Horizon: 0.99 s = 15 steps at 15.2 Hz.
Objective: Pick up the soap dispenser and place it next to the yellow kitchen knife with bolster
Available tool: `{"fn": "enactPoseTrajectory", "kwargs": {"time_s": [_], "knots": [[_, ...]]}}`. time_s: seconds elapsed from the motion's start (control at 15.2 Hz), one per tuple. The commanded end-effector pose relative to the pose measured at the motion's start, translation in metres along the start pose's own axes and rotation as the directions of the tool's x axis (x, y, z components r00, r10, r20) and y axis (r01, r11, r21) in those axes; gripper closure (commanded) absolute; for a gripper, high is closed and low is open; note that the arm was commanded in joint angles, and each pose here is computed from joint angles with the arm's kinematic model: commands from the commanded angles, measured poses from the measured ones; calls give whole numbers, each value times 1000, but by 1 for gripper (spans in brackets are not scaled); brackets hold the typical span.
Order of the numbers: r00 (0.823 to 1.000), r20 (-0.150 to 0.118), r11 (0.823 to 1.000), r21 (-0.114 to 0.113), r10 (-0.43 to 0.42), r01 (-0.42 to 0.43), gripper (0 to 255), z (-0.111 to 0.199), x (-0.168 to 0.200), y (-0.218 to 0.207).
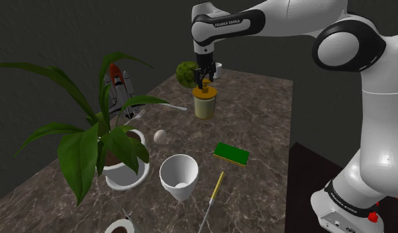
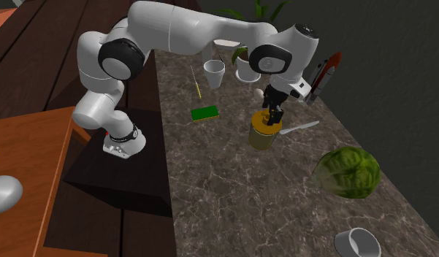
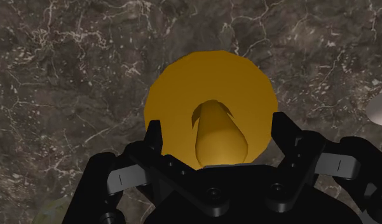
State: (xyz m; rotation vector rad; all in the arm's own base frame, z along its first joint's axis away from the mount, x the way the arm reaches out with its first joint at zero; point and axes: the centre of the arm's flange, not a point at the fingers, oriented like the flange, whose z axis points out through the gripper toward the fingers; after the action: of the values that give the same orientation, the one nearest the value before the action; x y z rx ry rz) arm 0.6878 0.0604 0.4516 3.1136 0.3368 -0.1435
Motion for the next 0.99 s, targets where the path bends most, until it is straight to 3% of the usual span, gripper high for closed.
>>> {"fn": "enactPoseTrajectory", "kwargs": {"time_s": [0.0, 0.33, 0.4, 0.92], "knots": [[1000, 0, 1000, 0, 0, 0, 0, 1, 0, 0], [1000, 0, 1000, 0, 0, 0, 0, 1, 0, 0], [1000, 0, 1000, 0, 0, 0, 255, 1, 0, 0], [1000, 0, 1000, 0, 0, 0, 255, 1, 0, 0]]}}
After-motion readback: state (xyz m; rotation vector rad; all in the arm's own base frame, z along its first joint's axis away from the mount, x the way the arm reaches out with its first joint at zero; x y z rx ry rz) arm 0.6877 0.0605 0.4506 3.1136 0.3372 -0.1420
